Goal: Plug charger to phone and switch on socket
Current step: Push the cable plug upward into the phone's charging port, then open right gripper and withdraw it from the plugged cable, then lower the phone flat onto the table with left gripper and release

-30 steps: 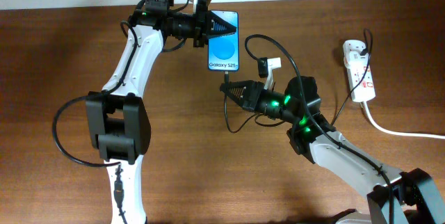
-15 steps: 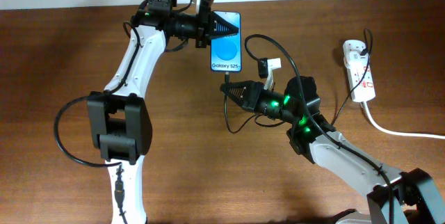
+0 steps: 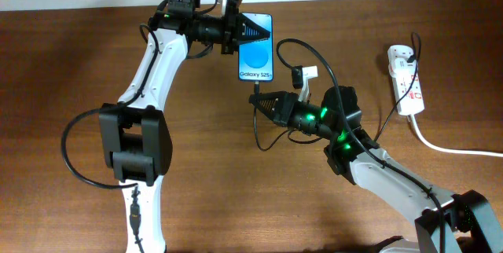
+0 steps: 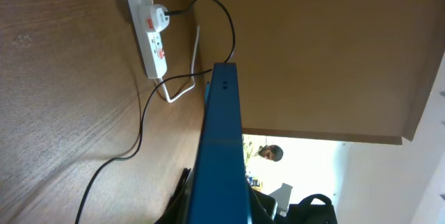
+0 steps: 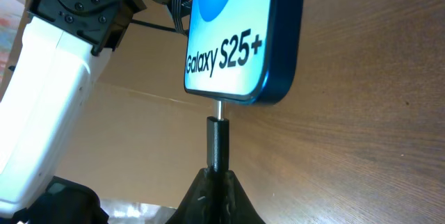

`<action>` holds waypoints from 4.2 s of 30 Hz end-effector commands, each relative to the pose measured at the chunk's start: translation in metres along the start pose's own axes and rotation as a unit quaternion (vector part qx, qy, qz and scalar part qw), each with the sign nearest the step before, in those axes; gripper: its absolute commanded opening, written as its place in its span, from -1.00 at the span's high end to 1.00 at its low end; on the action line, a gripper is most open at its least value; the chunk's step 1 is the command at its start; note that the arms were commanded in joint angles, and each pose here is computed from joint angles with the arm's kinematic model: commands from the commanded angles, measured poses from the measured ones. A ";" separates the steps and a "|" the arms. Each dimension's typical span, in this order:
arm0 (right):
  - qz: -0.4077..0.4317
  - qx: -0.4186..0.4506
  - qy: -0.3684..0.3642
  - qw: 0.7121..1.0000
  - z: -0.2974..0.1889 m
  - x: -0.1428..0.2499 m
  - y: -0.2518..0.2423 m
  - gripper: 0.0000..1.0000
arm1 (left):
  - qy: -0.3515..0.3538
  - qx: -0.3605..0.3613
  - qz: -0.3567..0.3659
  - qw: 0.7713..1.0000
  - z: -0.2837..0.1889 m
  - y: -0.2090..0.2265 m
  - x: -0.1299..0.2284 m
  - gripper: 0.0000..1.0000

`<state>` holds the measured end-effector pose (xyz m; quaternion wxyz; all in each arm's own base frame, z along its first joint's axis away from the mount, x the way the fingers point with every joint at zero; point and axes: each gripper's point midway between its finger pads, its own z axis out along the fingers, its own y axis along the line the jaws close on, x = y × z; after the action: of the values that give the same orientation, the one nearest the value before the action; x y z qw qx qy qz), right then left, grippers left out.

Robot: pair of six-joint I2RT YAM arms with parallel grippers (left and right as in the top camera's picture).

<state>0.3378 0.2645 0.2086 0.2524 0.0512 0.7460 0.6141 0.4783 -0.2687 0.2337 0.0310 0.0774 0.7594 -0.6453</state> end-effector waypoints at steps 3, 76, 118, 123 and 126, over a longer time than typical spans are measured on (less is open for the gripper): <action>-0.007 -0.001 -0.008 1.000 0.003 -0.005 0.004 0.91 | 0.005 0.011 0.031 0.999 -0.001 -0.023 0.004 1.00; -0.031 0.134 -0.027 0.990 -0.061 -0.066 -0.089 -0.07 | 0.012 -0.240 -0.009 0.971 -0.012 0.087 0.042 1.00; -0.128 0.382 0.045 0.914 -0.064 -0.054 -0.106 -0.15 | -0.033 -0.399 -0.063 0.914 -0.030 0.223 0.067 -0.07; -0.128 0.382 0.045 0.914 -0.064 -0.054 -0.106 -0.15 | -0.035 -0.399 -0.062 0.914 -0.031 0.222 0.065 -0.16; -0.128 0.383 0.045 0.914 -0.065 -0.054 -0.106 -0.16 | -0.038 -0.436 -0.065 0.897 -0.043 0.216 0.059 -0.18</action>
<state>0.3760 0.1593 0.1264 0.2439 0.0281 0.9371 0.2480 0.4455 -0.2029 0.0164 0.0272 -0.0126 0.9528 -0.3020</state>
